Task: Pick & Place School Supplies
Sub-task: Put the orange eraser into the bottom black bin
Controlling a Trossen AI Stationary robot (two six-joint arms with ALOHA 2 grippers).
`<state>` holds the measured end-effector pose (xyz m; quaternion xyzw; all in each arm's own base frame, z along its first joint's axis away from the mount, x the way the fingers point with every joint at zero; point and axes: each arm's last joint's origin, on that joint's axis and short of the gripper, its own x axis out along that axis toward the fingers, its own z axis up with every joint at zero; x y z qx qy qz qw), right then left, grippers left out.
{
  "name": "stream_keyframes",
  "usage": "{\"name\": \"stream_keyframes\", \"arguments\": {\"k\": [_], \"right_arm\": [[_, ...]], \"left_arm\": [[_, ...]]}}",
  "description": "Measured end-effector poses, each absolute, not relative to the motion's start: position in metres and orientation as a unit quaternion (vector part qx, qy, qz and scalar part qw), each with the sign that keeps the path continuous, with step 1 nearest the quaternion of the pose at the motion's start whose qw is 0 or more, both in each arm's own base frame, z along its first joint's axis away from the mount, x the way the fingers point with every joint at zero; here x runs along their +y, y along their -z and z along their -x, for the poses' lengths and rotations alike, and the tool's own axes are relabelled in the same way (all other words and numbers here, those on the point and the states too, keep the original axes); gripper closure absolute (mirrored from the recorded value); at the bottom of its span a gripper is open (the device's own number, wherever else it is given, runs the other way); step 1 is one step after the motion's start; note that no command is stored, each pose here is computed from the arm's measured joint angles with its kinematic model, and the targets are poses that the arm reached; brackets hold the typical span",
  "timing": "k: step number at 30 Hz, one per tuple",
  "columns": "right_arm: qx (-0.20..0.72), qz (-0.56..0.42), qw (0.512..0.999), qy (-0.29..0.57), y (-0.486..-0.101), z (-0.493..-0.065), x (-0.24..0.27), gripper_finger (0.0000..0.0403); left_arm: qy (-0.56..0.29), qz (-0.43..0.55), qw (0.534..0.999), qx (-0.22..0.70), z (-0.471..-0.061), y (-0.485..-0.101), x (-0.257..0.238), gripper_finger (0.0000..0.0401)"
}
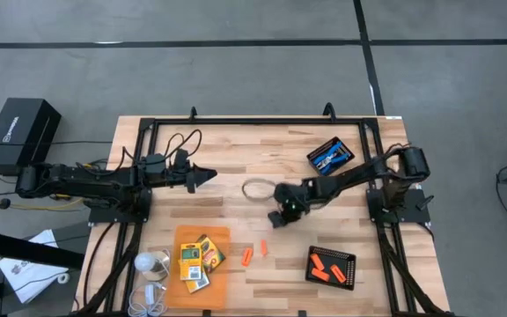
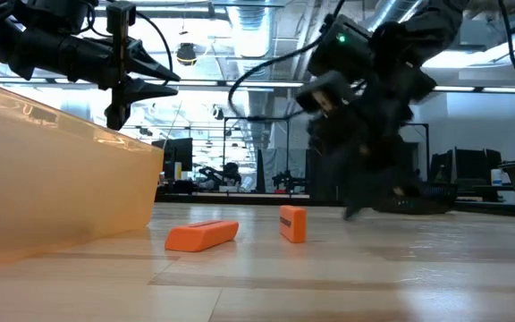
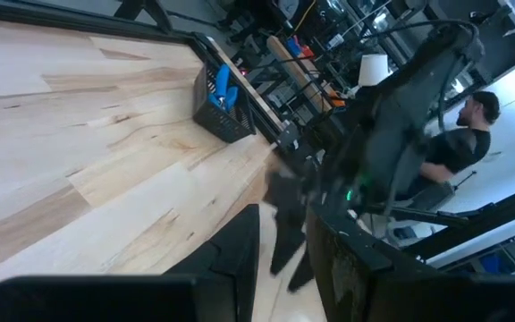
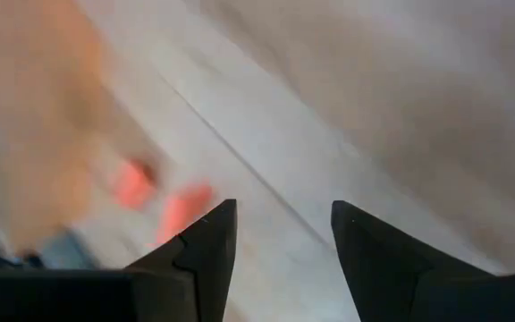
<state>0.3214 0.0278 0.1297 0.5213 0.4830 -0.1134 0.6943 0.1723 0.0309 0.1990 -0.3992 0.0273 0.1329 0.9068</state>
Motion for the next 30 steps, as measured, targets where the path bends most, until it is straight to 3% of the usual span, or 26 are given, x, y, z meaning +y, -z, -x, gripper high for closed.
{"name": "stream_keyframes", "arguments": {"k": [4,9,16,30], "right_arm": [[0.412,-0.535,0.732,0.087,-0.178,-0.324,0.022,0.0226],[0.400,-0.461,0.777,0.154,-0.246,-0.327,0.035,0.0236],[0.499,-0.376,0.746,0.231,-0.291,-0.356,0.053,0.0252],[0.539,-0.442,0.636,0.330,-0.240,-0.430,0.131,0.0188]], "left_arm": [[-0.132,0.399,0.907,0.025,-0.172,-0.200,0.031,0.0311],[-0.132,0.394,0.909,0.025,-0.172,-0.200,0.031,0.0311],[-0.127,0.385,0.914,0.026,-0.172,-0.200,0.031,0.0311],[0.005,0.382,0.920,0.082,-0.173,-0.200,0.023,0.0311]]}}
